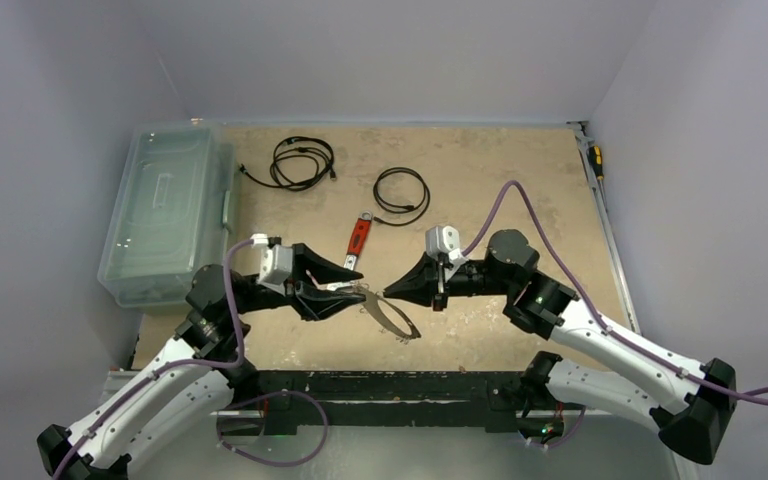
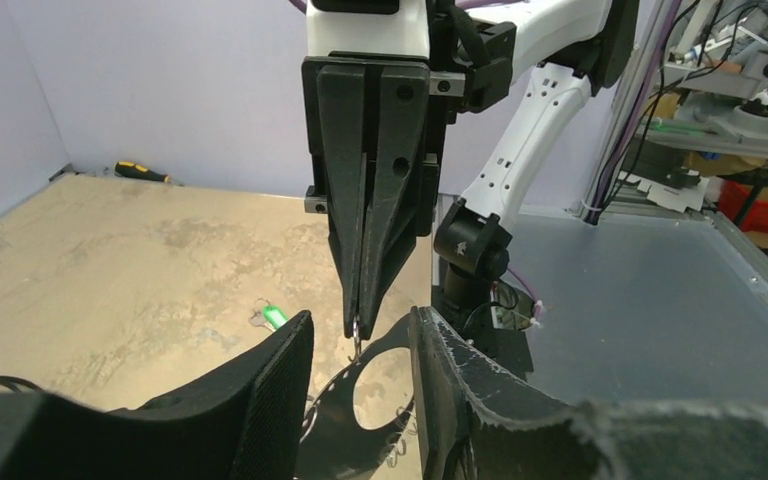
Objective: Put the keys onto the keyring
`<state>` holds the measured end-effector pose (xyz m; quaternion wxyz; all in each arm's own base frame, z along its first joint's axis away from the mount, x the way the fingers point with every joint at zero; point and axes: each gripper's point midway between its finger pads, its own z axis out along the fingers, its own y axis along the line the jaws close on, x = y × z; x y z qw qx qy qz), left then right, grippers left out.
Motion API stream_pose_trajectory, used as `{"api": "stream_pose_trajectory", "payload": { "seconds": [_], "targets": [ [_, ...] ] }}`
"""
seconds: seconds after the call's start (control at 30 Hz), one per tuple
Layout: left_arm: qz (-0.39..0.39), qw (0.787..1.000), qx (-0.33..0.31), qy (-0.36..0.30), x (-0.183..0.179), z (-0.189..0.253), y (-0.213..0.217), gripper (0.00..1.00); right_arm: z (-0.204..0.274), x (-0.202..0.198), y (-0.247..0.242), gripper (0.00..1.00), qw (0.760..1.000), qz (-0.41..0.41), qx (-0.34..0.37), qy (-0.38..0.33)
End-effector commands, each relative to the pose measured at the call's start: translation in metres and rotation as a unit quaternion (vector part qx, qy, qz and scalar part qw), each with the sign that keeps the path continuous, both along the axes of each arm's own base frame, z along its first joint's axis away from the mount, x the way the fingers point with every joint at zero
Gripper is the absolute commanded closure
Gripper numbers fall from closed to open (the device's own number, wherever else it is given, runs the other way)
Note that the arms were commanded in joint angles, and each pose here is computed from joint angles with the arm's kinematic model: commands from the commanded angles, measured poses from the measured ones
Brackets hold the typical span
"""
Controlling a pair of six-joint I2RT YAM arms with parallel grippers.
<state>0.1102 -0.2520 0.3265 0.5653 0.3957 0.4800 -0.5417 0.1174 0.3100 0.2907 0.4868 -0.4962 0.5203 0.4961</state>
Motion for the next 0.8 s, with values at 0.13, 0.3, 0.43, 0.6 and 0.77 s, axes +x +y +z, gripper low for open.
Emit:
{"api": "stream_pose_trajectory", "payload": {
  "seconds": [0.13,0.3,0.43,0.6,0.77],
  "targets": [
    [0.022,0.999,0.028,-0.005,0.01,-0.016,-0.004,0.63,0.044,0.0,0.001,1.0,0.997,-0.001,0.049,-0.064],
    [0.018,0.999,0.036,0.004,0.012,-0.021,-0.008,0.66,0.047,-0.002,0.001,1.0,0.996,0.001,0.051,-0.068],
    [0.01,0.999,0.04,0.011,0.011,-0.025,-0.011,0.67,0.049,-0.003,0.001,1.0,0.996,0.001,0.055,-0.071],
    [-0.002,0.999,0.043,0.015,0.007,-0.027,-0.015,0.69,0.043,0.003,0.003,1.0,0.997,-0.008,0.045,-0.069],
    [-0.008,0.999,0.045,0.018,0.005,-0.029,-0.016,0.71,0.043,0.003,0.004,1.0,0.997,-0.009,0.045,-0.069]
  ]
}}
